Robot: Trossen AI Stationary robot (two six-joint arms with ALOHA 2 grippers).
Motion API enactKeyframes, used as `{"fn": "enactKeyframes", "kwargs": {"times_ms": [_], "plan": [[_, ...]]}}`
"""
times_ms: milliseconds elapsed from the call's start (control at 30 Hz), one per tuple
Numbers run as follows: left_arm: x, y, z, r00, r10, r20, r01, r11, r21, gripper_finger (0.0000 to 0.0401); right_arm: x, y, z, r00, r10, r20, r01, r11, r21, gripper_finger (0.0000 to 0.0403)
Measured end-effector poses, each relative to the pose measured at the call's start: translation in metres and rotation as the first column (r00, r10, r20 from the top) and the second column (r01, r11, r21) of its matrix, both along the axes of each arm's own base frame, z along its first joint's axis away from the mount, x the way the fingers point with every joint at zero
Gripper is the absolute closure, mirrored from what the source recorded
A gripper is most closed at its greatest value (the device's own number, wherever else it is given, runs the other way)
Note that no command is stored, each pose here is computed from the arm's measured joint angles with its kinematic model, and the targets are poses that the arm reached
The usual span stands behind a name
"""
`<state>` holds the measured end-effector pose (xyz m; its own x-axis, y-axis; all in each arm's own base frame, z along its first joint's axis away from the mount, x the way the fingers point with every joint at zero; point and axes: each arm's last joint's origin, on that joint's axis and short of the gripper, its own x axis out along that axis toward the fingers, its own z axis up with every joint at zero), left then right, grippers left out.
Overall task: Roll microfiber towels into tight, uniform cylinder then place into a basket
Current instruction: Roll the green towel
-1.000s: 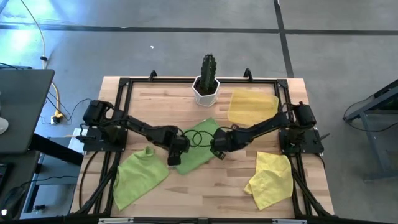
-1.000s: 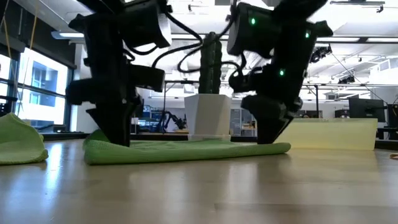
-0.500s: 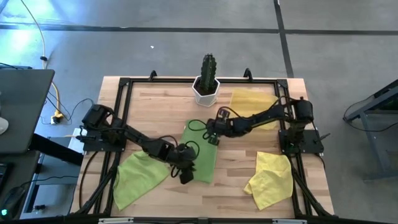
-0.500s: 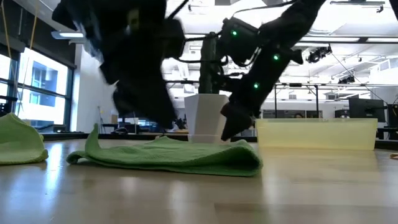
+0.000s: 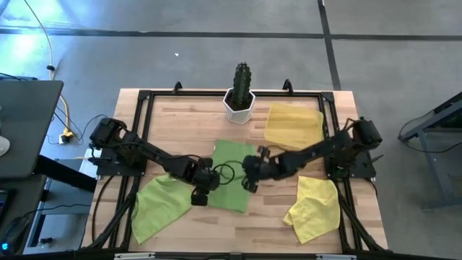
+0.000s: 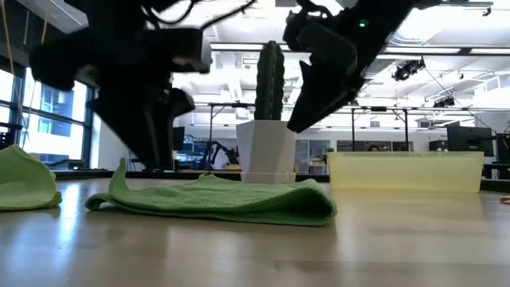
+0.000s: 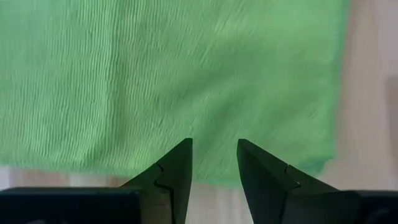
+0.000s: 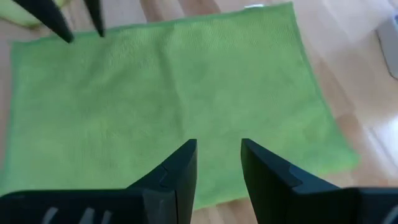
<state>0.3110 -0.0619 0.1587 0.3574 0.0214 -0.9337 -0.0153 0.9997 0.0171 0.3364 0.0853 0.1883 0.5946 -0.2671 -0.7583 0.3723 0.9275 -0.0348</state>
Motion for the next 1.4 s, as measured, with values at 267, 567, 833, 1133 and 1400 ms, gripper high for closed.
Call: {"fn": "enactKeyframes", "kwargs": {"times_ms": [267,567,833,1133,1400], "plan": [[0.003,-0.006,-0.023,1.0,0.017,-0.02,-0.018,0.998,-0.068,0.0284,-0.001,0.017,-0.044,0.997,-0.058,-0.055,0.054,0.996,-0.074,0.0286],[0.012,-0.035,-0.029,0.986,0.147,0.076,-0.13,0.972,-0.196,0.0284,0.005,-0.013,-0.062,0.981,-0.022,-0.193,-0.012,0.985,-0.175,0.0286],[0.018,-0.051,-0.032,0.977,0.09,0.193,-0.062,0.987,-0.15,0.0284,0.006,-0.041,-0.052,0.967,0.02,-0.255,-0.065,0.984,-0.167,0.0286],[0.004,-0.071,-0.002,0.946,-0.184,0.267,0.2,0.979,-0.033,0.0284,-0.026,0.008,0.009,0.888,0.393,-0.238,-0.435,0.886,-0.159,0.0286],[-0.005,-0.083,-0.016,0.878,-0.449,0.166,0.421,0.889,0.177,0.0283,-0.042,0.054,0.002,0.781,0.557,-0.284,-0.61,0.777,-0.154,0.0284]]}}
